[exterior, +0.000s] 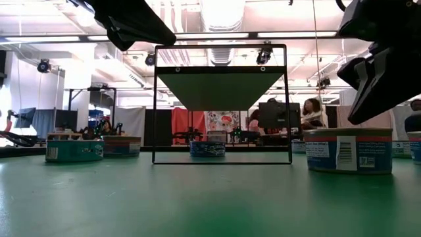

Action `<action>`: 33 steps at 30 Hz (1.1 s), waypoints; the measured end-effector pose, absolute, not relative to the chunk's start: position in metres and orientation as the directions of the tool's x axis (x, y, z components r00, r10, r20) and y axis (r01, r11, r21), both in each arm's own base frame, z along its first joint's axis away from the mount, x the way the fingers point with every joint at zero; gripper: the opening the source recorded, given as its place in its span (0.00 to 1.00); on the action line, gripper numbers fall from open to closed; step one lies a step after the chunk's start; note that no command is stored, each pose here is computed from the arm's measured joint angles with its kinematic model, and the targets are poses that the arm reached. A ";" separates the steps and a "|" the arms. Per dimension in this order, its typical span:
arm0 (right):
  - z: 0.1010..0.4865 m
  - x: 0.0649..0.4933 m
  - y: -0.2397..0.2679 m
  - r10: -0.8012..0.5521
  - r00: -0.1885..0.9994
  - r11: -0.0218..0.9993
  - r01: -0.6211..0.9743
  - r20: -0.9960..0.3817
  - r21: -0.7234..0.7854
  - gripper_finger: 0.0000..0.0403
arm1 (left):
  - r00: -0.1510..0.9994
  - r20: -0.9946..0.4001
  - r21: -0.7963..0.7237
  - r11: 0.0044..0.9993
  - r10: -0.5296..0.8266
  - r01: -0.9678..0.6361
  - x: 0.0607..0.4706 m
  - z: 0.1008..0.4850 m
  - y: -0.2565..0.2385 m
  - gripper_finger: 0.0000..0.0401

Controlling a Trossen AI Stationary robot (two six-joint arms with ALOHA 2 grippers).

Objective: Stack canned seafood by type on shelf
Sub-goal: Put the bottom center dark blue tuna can on the shelf

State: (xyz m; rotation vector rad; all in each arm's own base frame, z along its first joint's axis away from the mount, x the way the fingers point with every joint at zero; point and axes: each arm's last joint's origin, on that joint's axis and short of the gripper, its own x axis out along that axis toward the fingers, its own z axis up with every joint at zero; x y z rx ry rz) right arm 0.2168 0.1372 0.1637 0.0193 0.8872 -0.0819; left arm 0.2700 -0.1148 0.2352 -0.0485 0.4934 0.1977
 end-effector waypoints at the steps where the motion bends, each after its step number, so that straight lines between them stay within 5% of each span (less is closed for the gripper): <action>1: 0.166 0.217 0.138 -0.061 0.618 0.997 0.078 -0.784 -0.016 0.02 | 0.862 -0.475 0.001 0.980 0.177 -0.200 0.270 0.235 -0.115 0.00; 33: 0.158 0.213 0.145 -0.011 0.557 0.984 0.156 -0.830 0.091 0.02 | 0.857 -0.485 0.008 0.981 0.173 -0.194 0.269 0.234 -0.115 0.00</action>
